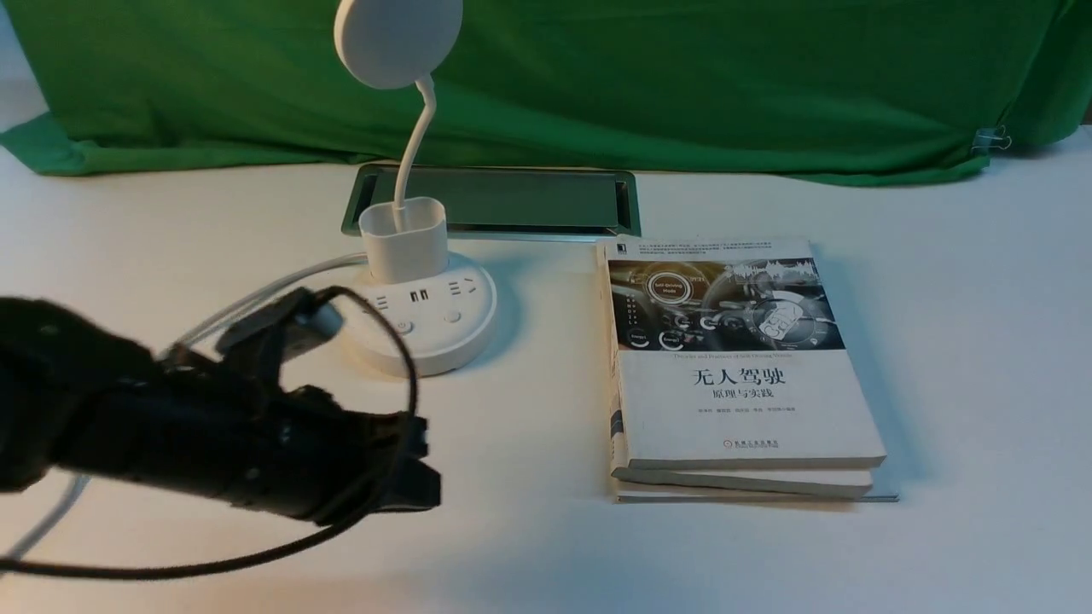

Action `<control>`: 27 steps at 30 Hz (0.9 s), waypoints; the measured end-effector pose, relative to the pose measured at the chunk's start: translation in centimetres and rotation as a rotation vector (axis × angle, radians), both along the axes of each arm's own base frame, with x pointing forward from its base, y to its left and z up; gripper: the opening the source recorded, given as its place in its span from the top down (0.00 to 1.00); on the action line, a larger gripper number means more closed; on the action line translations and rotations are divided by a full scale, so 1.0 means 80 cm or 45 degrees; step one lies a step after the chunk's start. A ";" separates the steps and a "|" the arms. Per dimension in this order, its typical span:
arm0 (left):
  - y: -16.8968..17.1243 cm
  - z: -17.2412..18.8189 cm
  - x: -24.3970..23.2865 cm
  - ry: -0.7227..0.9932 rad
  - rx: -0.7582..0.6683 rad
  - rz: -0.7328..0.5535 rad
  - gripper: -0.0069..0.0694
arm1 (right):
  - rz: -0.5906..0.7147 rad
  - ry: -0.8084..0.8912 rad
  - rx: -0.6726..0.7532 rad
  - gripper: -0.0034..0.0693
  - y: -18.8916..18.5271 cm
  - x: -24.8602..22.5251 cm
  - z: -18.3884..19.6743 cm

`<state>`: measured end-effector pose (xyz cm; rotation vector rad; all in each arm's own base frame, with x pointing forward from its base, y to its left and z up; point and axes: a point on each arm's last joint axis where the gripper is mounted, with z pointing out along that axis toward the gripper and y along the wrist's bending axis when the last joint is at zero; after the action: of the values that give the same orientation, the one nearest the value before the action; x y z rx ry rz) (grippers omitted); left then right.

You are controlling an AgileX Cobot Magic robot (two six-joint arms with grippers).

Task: Turn on the desk lamp on the white desktop with your hand.
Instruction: 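Press the power button on the lamp base to turn the lamp on with the left gripper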

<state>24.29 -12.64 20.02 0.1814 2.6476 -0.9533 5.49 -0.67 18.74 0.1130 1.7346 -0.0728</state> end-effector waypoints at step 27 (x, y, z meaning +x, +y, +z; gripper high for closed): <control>-0.070 -0.004 0.176 -0.489 0.613 -0.012 0.91 | 0.000 -0.001 0.000 0.62 0.000 0.000 0.000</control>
<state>38.36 -18.26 19.74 0.4382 2.4597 -0.2297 5.49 -0.67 18.75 0.1132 1.7336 -0.0726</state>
